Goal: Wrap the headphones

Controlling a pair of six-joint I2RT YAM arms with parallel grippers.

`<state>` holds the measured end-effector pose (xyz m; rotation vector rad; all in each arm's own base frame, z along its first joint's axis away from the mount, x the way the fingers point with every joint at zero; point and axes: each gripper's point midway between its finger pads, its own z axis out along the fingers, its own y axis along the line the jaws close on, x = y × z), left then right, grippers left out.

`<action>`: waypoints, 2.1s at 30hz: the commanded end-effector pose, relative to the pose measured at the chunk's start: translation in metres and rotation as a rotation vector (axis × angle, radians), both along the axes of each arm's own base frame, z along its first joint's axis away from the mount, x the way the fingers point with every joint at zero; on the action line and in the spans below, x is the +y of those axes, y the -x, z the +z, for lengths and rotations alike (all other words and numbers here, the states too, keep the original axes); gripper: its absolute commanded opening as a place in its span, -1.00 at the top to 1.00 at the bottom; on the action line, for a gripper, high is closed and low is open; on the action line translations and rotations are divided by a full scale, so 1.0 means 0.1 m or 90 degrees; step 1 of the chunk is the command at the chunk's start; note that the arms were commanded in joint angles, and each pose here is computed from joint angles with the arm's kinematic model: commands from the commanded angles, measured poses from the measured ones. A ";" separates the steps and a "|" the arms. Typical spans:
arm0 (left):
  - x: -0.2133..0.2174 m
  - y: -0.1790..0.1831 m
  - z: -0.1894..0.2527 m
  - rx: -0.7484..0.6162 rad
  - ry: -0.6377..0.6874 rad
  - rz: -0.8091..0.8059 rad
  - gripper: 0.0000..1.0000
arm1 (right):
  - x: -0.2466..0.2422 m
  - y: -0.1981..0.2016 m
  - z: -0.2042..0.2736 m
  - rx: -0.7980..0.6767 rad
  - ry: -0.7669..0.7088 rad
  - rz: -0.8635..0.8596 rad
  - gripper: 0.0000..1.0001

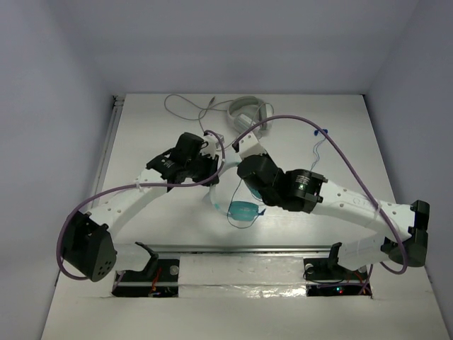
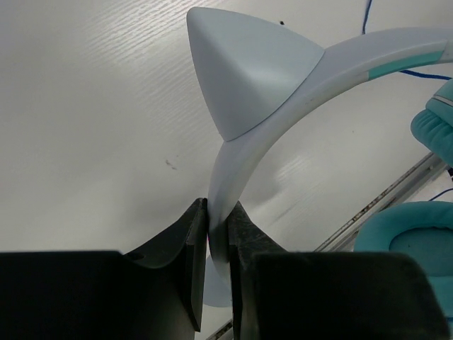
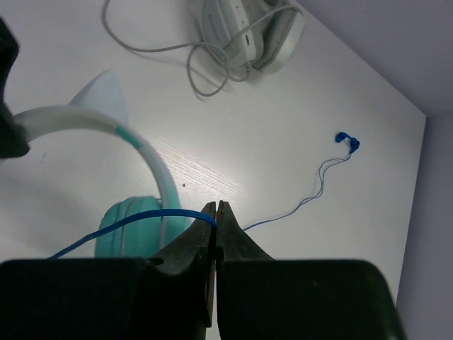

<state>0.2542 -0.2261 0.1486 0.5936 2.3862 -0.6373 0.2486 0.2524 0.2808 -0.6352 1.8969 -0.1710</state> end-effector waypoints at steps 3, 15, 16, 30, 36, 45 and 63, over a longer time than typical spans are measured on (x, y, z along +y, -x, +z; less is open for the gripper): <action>-0.25 0.11 0.22 -0.017 0.083 -0.070 1.00 | -0.15 -0.20 0.28 -0.084 -0.044 -0.077 1.00; -0.33 0.21 0.55 -0.051 0.147 -0.101 1.00 | -0.22 -0.34 0.21 -0.050 -0.218 -0.064 0.94; -0.34 0.21 0.61 -0.057 0.156 -0.104 1.00 | -0.18 -0.34 0.17 -0.038 -0.238 -0.053 0.93; -0.23 -0.10 1.58 -0.173 0.247 0.002 1.00 | -0.12 -0.25 0.30 -0.058 -0.531 0.049 0.70; -0.25 -0.05 1.87 -0.173 0.276 -0.013 1.00 | -0.11 -0.34 0.17 -0.051 -0.587 0.098 0.57; -0.23 -0.09 2.02 -0.176 0.280 0.010 1.00 | -0.01 -0.44 -0.05 -0.037 -0.627 0.162 0.20; -0.09 -0.35 2.57 -0.239 0.317 0.088 1.00 | -0.03 -0.86 -1.25 0.073 -0.627 0.014 -0.45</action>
